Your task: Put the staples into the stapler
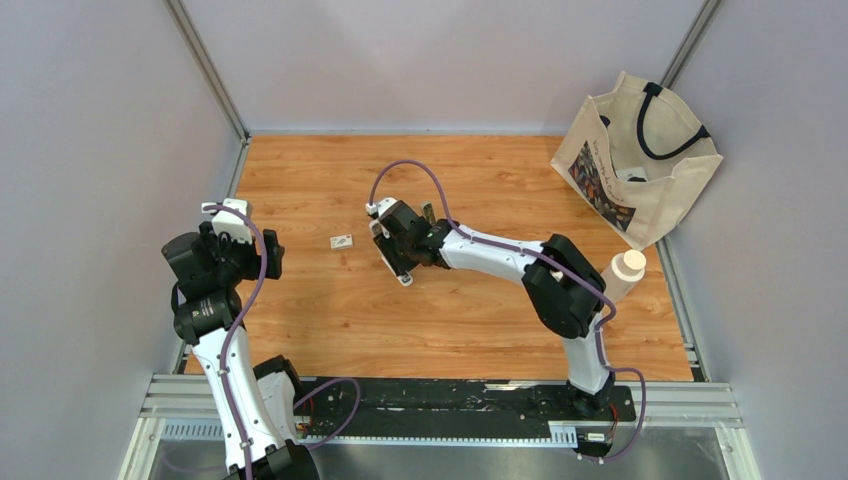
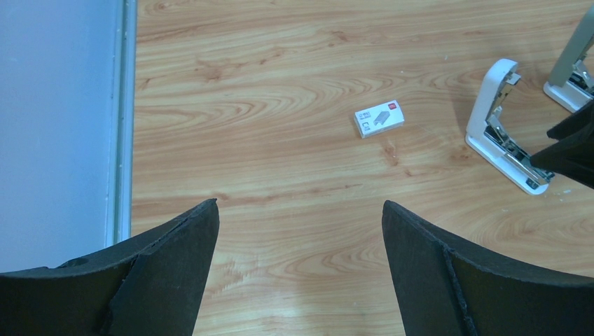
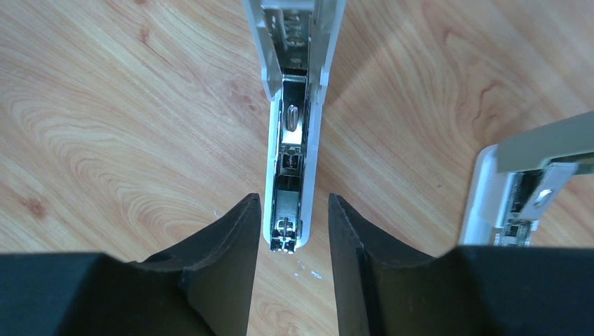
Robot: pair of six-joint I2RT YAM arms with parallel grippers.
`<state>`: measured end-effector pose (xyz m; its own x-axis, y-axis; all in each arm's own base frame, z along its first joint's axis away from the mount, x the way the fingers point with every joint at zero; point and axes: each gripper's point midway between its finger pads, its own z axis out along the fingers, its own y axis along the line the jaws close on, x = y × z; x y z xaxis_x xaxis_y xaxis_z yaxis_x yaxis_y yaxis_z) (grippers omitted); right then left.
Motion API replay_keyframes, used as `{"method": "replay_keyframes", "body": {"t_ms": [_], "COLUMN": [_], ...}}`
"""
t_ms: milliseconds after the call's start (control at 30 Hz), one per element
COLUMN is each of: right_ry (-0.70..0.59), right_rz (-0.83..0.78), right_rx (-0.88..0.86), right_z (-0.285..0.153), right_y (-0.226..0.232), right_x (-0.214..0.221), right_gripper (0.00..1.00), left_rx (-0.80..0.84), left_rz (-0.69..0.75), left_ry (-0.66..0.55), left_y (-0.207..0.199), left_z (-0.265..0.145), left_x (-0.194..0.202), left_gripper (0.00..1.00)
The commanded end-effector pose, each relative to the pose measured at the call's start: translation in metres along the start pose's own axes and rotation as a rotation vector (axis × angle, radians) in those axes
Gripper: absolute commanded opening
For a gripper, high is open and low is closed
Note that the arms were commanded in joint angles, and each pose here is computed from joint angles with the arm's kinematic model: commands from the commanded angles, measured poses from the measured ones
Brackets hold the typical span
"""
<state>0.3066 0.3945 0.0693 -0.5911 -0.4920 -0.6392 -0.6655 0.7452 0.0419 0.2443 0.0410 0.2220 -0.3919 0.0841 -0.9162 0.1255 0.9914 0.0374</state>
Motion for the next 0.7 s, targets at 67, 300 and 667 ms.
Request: {"method": "replay_keyframes", "body": {"t_ms": [67,300,667], "right_ry": [-0.155,-0.116,-0.073], "right_rz": [-0.192,-0.218,-0.183], "right_rx": [-0.055,-0.091,-0.123], "right_z": [-0.054,-0.044,-0.016], "right_y": [0.001,0.002,0.018], "right_x": [-0.027,0.009,0.009], "right_gripper": [0.48,0.50,0.49], "left_rx": [0.108,0.256,0.371], "left_rz": [0.042,0.013,-0.002], "left_ry": [-0.084,-0.084,0.017], "left_y": [-0.016,-0.036,-0.087], "left_z": [-0.011,0.019,0.130], "left_x": [-0.044,-0.075,-0.086], "left_gripper": [0.94,0.94,0.94]}}
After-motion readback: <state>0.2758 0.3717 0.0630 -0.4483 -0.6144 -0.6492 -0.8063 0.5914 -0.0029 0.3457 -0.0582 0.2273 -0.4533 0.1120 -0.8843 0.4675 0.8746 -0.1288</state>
